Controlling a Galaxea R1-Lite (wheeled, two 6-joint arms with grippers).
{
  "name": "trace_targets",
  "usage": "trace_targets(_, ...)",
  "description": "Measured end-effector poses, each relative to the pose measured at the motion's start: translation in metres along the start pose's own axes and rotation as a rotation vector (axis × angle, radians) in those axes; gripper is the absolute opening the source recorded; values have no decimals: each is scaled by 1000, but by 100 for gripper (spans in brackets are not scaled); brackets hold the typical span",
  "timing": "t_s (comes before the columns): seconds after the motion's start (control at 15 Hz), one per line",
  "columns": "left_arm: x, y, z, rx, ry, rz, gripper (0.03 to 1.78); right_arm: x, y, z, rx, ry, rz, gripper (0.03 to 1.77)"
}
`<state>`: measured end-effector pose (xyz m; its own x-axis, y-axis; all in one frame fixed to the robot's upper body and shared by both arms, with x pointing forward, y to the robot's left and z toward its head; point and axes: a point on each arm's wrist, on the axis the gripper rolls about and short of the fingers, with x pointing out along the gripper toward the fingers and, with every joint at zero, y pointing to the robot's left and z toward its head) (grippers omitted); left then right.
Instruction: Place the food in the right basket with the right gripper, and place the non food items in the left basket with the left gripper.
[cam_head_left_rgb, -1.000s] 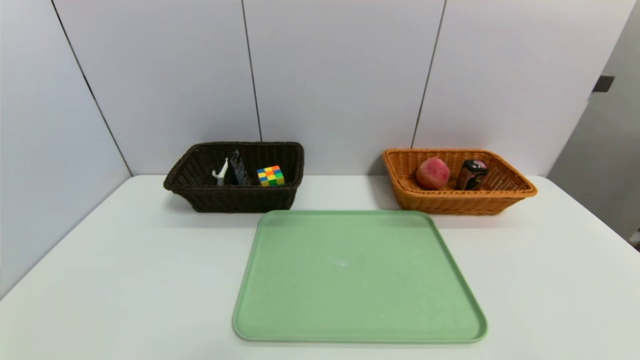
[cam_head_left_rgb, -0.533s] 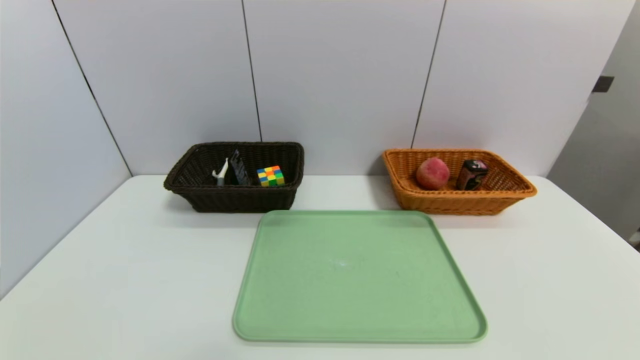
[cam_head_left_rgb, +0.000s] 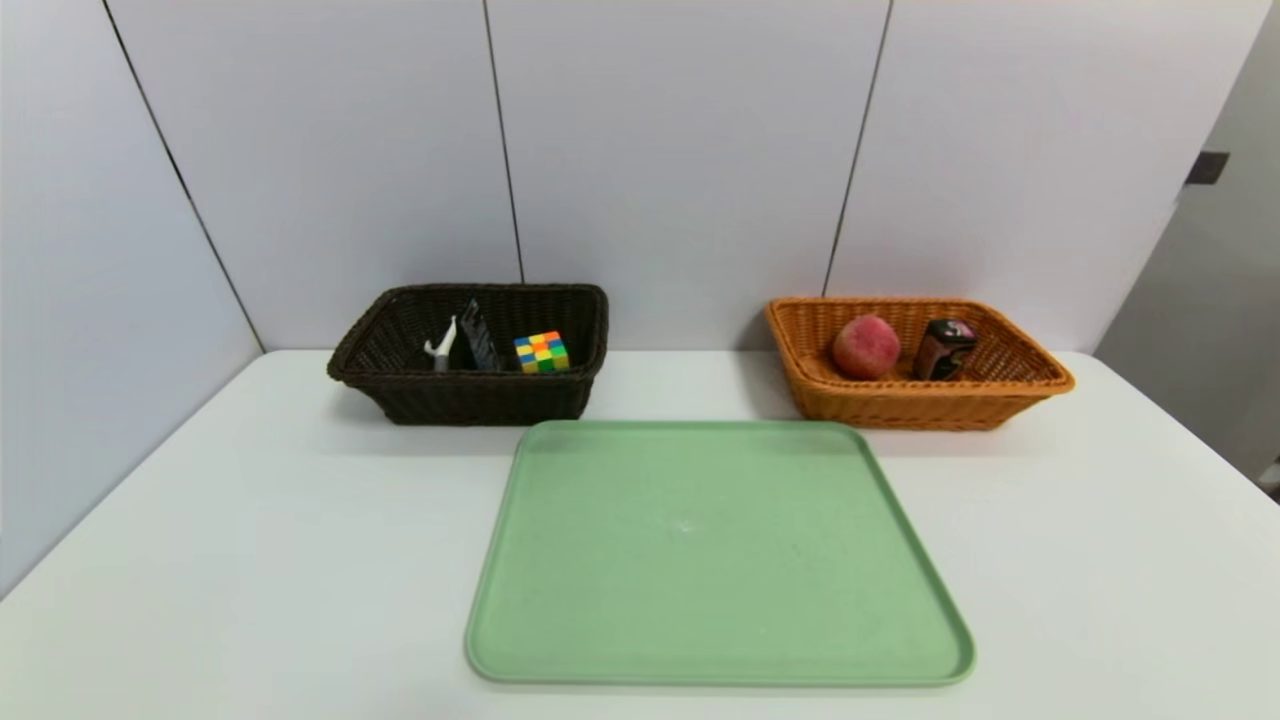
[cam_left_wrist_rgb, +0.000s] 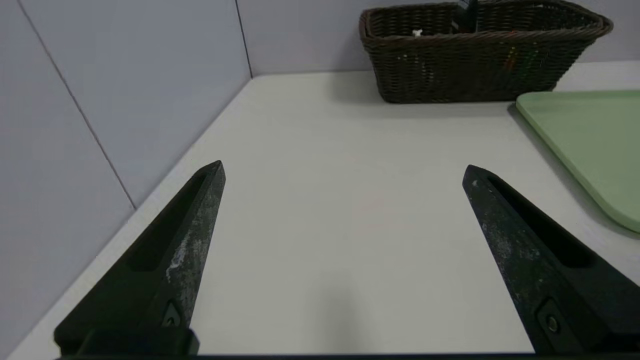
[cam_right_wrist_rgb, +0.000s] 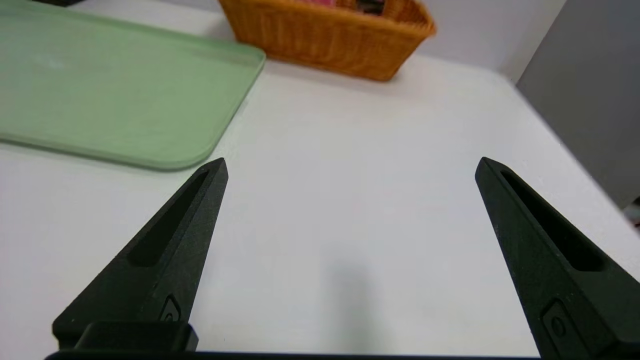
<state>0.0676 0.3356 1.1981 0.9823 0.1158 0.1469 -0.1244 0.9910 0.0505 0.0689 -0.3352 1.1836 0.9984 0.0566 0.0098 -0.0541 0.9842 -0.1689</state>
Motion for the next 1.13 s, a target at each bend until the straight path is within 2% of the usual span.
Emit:
trace_targets(0.13, 0, -2, -8, -46, 73, -66, 169, 0, 0, -1, 82, 16, -20, 171)
trace_targets(0.27, -2, -3, -15, -55, 160, -95, 169, 0, -1, -1, 161, 14, -52, 171)
trace_targets(0.4, -2, -3, -15, -64, 158, -94, 169, 0, -1, -1, 171, 14, -56, 171)
trace_targets(0.67, -2, -2, -14, -136, 160, -75, 169, 0, -1, -1, 171, 13, -56, 171)
trace_targets(1.13, -2, -2, -14, -140, 160, -67, 169, 0, -1, -1, 172, 13, -58, 171)
